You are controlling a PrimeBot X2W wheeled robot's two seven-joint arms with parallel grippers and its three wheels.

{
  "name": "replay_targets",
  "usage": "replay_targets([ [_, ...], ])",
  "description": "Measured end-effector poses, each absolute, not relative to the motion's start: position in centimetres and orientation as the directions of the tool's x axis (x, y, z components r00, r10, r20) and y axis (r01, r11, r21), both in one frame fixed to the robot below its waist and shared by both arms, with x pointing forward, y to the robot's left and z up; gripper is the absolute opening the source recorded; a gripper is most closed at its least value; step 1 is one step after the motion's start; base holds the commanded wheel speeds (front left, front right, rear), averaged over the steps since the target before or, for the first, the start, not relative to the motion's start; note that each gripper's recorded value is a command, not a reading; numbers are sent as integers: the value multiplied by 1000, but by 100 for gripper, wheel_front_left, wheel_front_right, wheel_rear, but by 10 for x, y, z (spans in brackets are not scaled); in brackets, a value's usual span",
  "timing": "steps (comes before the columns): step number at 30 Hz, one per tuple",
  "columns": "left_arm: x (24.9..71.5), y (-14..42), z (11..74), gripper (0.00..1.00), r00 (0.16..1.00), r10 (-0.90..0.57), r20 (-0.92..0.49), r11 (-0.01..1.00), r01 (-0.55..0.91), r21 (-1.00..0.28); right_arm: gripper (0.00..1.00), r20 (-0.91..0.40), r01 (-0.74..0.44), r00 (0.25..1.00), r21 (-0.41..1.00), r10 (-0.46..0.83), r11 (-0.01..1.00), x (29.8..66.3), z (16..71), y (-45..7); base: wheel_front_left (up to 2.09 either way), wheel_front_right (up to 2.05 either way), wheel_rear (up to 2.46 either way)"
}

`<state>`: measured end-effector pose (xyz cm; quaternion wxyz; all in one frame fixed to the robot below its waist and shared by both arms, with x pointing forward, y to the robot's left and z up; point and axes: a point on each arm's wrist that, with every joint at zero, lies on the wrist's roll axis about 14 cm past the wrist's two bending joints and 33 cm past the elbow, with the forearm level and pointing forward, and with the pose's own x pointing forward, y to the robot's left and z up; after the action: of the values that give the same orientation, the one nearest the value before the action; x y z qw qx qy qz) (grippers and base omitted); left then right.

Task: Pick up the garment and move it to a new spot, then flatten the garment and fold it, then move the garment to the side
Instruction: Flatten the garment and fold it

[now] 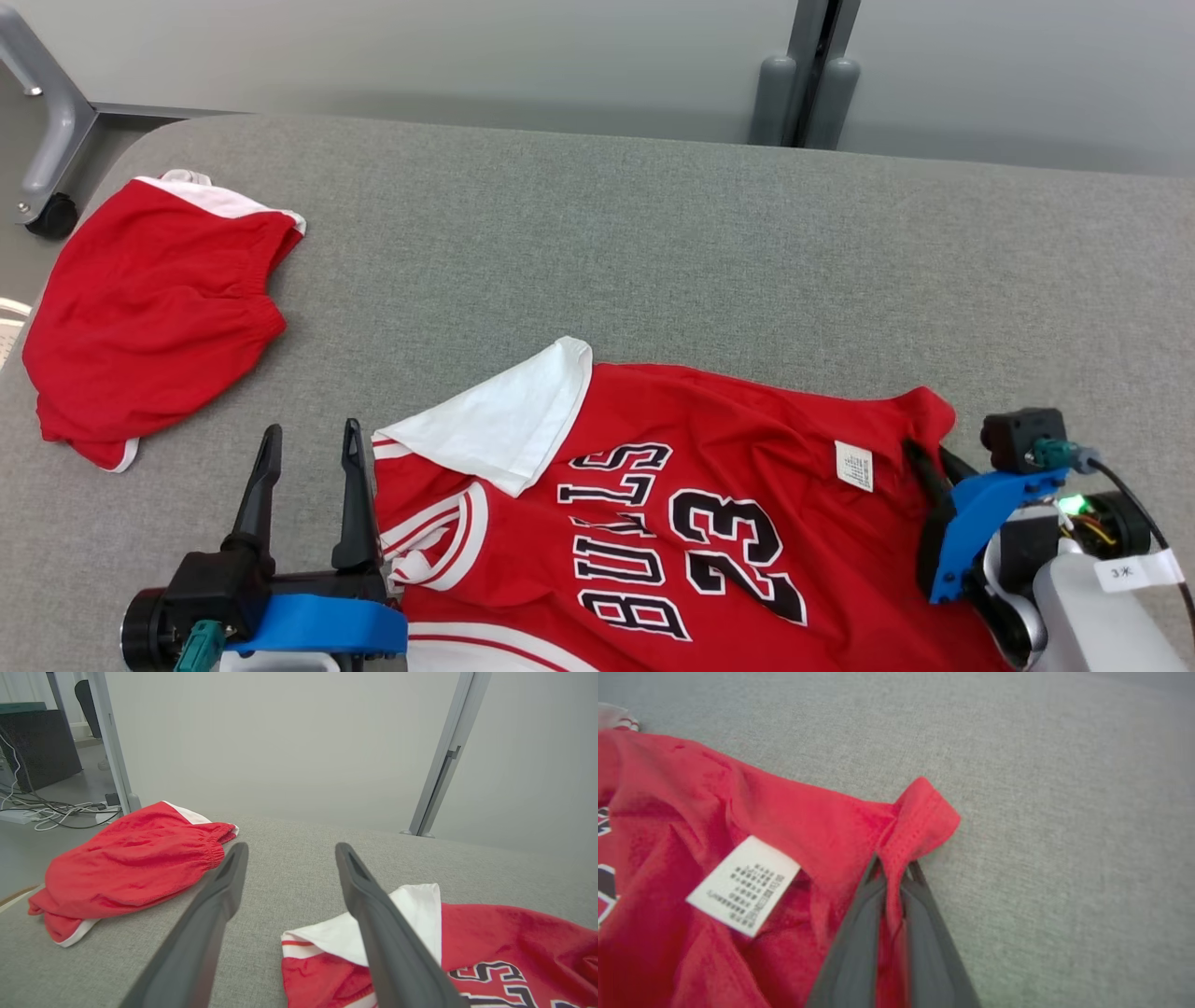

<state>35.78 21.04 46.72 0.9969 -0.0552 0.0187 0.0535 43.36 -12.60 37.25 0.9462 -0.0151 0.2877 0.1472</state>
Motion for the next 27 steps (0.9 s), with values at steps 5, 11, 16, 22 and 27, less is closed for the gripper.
replay_targets([
  [5,362,211,469,100,994,102,-36,989,-106,-108,0,-427,-271,864,54,268,961,472,409,-129,0,0,0],
  [11,363,210,468,100,994,100,-40,989,-104,-106,0,-289,-231,928,46,235,972,526,462,-138,0,0,0],
  [16,363,213,466,100,993,111,-47,987,-116,-111,100,-325,-192,924,58,200,980,544,456,-145,0,0,0],
  [22,363,215,467,100,992,121,-46,985,-126,-116,100,-285,-174,941,62,185,983,544,452,-148,0,0,0],
  [27,359,216,468,100,991,124,-40,986,-127,-107,100,-189,-149,969,60,158,987,530,463,-163,0,0,0],
])
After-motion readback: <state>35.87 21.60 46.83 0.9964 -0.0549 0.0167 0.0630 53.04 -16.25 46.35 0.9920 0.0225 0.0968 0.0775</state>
